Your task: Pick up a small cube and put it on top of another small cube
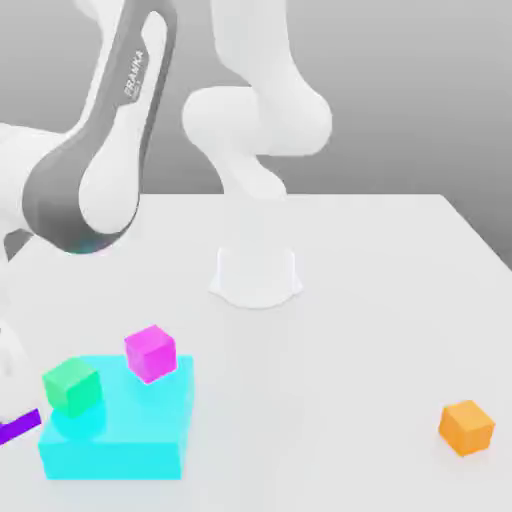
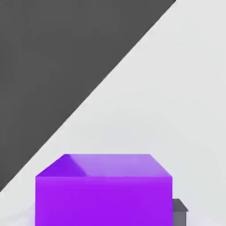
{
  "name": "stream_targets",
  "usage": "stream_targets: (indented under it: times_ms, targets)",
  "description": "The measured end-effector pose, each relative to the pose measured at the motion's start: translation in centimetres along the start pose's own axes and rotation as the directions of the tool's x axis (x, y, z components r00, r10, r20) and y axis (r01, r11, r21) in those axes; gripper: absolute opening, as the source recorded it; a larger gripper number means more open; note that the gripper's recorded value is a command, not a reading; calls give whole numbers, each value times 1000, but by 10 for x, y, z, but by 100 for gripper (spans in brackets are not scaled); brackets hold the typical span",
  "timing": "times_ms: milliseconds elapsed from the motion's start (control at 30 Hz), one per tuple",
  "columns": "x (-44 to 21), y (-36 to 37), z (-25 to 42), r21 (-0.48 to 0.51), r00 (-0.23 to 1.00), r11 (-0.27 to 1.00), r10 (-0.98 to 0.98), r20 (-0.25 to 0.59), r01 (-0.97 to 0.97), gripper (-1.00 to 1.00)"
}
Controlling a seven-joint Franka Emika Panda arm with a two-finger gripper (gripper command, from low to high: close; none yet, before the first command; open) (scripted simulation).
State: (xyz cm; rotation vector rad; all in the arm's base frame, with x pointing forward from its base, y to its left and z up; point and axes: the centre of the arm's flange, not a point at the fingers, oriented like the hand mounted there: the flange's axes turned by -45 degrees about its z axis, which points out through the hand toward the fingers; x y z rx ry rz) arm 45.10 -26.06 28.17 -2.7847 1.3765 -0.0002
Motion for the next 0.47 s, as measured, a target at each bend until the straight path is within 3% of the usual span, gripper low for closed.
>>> stream_targets:
  times_ms: [200, 333, 367, 467]
  targets:
    - [-53, 30, -30, -18, 982, 982, 190, -15, -190, -100]
    - [-62, 34, 11, -25, 976, 976, 218, -21, -218, -100]
    - [-63, 35, 24, -25, 976, 975, 218, -22, -219, 100]
    - [-63, 33, 24, -25, 976, 976, 215, -22, -215, 100]
